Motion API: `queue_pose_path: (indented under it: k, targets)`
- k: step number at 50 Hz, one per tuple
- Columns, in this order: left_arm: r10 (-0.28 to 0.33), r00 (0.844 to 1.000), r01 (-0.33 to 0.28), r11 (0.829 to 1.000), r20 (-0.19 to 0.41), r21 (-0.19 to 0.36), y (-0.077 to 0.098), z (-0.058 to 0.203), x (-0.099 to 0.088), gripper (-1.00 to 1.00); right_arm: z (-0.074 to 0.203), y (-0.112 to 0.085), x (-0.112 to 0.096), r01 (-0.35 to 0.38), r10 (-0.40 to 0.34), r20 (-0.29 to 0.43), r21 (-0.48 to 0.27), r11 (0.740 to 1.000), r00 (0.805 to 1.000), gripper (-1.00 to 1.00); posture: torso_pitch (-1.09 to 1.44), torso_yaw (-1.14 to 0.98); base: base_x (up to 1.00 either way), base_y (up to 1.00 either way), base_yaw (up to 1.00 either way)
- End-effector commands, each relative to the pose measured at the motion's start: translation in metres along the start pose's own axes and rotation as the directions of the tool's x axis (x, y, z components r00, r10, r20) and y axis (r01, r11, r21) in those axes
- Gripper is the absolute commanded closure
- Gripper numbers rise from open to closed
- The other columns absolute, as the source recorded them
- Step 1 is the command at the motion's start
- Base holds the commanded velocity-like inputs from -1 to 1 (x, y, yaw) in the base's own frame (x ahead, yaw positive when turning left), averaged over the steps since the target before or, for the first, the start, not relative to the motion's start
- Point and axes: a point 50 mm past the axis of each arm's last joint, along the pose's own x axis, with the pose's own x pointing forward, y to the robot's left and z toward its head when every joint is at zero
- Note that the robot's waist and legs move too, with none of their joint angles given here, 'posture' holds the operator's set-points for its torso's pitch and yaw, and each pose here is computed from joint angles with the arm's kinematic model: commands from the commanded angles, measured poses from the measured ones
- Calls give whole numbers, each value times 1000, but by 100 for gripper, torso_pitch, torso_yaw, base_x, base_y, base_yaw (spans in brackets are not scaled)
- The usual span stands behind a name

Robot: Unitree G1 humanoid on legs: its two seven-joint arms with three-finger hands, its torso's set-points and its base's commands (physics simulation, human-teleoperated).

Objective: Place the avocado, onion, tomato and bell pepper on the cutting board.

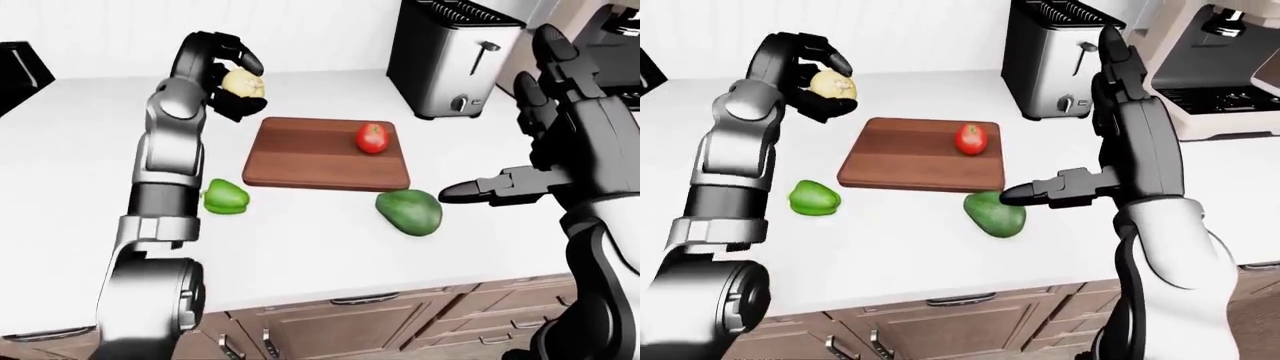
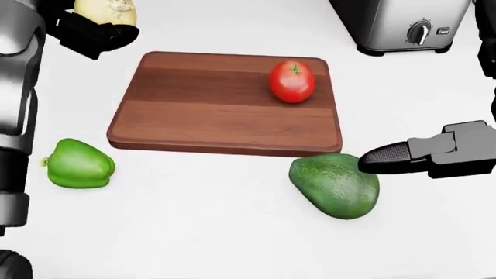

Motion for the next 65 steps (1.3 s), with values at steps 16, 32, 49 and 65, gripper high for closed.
queue_pose_path:
  k: [16, 32, 49, 65]
  targets:
    - [-81, 979, 92, 994, 186, -53, -64, 49, 25, 73, 6, -2, -6, 29, -29, 57, -8, 1000, 998, -100, 0, 0, 0, 0, 0]
    - [-51, 985, 62, 996, 164, -63, -86, 37, 23, 72, 7, -5, -9, 35, -35, 57, -7, 999, 998, -100, 0, 0, 0, 0, 0]
    - [-20, 991, 23, 999, 134, -23, -96, 22, 20, 69, 5, -3, -7, 33, -33, 54, -7, 999, 998, -100, 0, 0, 0, 0, 0]
    - [-57, 990, 62, 997, 132, -40, -120, 19, 15, 48, 3, -2, -8, 34, -33, 51, -4, 999, 998, -100, 0, 0, 0, 0, 0]
